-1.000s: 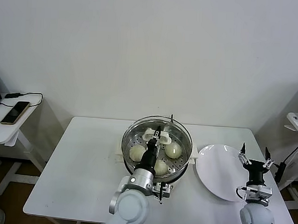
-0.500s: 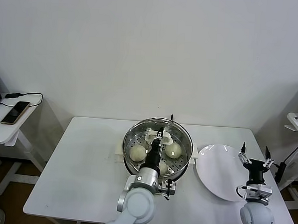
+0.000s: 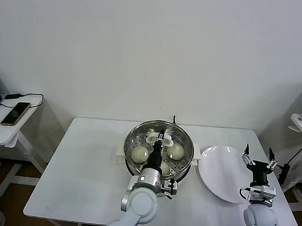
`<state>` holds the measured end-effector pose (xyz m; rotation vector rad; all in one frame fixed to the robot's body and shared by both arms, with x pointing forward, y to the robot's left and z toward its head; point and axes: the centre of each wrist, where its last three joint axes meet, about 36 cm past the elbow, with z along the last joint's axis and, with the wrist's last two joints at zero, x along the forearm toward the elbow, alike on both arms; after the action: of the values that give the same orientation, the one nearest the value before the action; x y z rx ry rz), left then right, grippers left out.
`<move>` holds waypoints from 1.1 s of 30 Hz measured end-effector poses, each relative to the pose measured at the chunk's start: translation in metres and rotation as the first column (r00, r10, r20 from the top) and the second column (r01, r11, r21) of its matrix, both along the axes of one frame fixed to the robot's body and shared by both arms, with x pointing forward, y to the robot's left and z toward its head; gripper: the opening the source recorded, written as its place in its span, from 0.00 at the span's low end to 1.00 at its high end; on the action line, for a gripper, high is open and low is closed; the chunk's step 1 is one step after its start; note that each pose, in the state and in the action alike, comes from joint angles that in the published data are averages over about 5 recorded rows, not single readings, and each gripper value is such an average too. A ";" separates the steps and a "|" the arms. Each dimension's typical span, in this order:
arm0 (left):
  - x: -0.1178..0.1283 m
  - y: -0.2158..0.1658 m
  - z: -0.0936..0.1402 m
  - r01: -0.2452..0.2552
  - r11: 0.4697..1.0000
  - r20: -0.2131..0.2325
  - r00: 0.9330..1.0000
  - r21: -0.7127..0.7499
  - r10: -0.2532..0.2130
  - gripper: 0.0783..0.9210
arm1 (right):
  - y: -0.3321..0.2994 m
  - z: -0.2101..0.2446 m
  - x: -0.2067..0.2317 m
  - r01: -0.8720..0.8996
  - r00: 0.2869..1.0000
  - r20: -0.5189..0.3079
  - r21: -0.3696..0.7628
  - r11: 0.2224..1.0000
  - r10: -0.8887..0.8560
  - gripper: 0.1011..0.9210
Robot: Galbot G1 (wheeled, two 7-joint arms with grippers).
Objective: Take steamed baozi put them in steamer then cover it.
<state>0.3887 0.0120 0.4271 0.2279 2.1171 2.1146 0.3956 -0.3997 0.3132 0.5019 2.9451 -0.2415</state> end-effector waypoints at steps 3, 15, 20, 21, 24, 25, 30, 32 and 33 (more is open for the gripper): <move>0.001 0.000 -0.001 -0.001 1.000 0.000 1.000 0.005 0.001 0.13 | 0.000 0.000 0.000 0.000 1.000 0.000 0.000 1.000 0.000 0.88; 0.000 0.001 -0.004 0.004 1.000 -0.010 1.000 0.009 -0.004 0.13 | -0.001 0.001 0.001 0.002 1.000 0.002 -0.001 1.000 -0.002 0.88; -0.002 0.003 -0.005 0.006 1.000 -0.015 1.000 0.008 -0.006 0.23 | -0.001 0.001 0.001 0.002 1.000 0.000 -0.002 1.000 -0.002 0.88; -0.002 0.004 -0.005 0.005 1.000 -0.015 1.000 0.005 -0.005 0.26 | -0.001 0.001 0.001 0.002 1.000 0.000 -0.002 1.000 -0.002 0.88; -0.004 0.008 -0.003 0.003 1.000 -0.014 1.000 -0.006 -0.003 0.36 | -0.001 0.001 0.001 0.001 1.000 0.000 -0.001 1.000 -0.001 0.88; -0.005 0.010 -0.002 0.002 1.000 -0.014 1.000 -0.011 -0.002 0.39 | 0.000 0.001 0.002 0.000 1.000 0.001 -0.001 1.000 0.000 0.88; -0.010 0.019 0.005 0.001 0.999 -0.010 1.000 -0.035 -0.001 0.57 | 0.001 0.001 0.003 -0.001 1.000 0.004 0.001 1.000 0.001 0.88; -0.014 0.023 0.009 0.003 0.999 -0.009 1.000 -0.046 -0.004 0.64 | 0.001 0.002 0.004 -0.001 1.000 0.007 0.001 1.000 0.001 0.88; -0.016 0.025 0.011 0.005 0.999 -0.008 1.000 -0.052 -0.006 0.67 | 0.000 0.003 0.005 0.000 1.000 0.008 0.000 1.000 0.000 0.88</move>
<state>0.3731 0.0368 0.4383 0.2362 2.1701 2.0558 0.4005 -0.3994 0.3160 0.5013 2.9379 -0.2383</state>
